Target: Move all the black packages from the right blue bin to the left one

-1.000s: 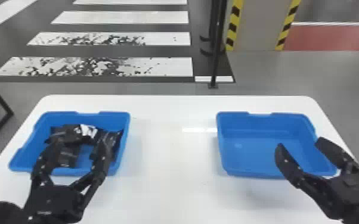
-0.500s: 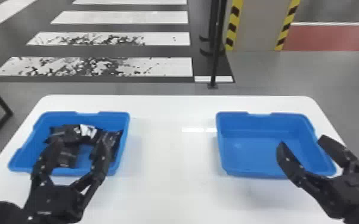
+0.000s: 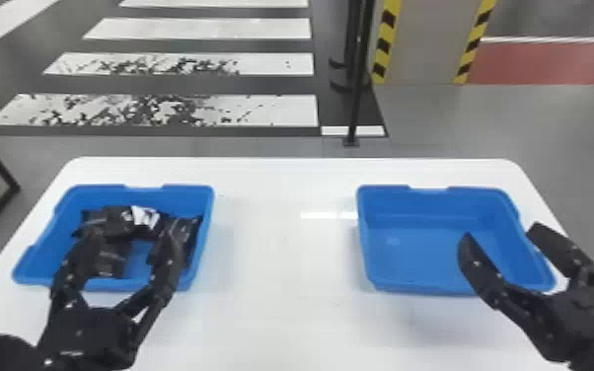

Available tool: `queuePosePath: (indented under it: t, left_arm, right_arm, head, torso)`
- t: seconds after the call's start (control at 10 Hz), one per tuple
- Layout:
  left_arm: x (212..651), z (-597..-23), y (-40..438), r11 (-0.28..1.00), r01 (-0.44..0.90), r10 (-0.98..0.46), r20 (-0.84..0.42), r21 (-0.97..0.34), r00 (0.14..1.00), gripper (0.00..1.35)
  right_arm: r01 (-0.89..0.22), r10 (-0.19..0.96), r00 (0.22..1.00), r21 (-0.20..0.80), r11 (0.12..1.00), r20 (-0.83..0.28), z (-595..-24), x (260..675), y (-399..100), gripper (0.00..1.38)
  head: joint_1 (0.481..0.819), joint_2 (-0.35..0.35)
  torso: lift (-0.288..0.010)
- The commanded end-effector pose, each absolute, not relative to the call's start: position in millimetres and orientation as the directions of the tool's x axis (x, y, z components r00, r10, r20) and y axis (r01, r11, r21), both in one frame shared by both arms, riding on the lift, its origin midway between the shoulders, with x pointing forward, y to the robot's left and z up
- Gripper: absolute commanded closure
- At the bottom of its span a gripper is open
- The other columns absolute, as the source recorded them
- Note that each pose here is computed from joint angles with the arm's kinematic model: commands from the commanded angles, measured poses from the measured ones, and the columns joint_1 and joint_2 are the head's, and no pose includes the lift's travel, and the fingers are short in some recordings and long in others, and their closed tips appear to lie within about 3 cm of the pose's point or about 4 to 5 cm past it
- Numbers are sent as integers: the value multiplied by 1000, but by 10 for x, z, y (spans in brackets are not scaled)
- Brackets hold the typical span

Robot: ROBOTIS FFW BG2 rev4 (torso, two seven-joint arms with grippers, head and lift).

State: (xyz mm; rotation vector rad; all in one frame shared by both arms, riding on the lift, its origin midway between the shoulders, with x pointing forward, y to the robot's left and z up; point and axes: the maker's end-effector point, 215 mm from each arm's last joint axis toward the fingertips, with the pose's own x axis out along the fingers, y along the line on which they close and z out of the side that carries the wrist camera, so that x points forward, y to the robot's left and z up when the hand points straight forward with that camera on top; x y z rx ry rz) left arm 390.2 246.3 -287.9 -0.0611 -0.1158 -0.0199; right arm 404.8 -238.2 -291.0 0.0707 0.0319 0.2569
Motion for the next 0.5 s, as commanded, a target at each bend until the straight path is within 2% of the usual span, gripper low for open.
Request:
queuePosePath:
  t: [0.0, 0.4]
  left_arm:
    - [3901, -2887, 2470, 998, 22, -15, 115, -59, 993, 225]
    - [3892, -2860, 2480, 998, 20, -13, 122, -58, 992, 225]
  right_arm:
    - [-252, 254, 967, 74, 965, -16, -2886, 4048, -2382, 127]
    - [-248, 250, 968, 75, 966, -19, -2894, 4030, -2396, 127]
  head:
    - [695, 11]
    - [695, 12]
  torso:
    - [-140]
    - [-140]
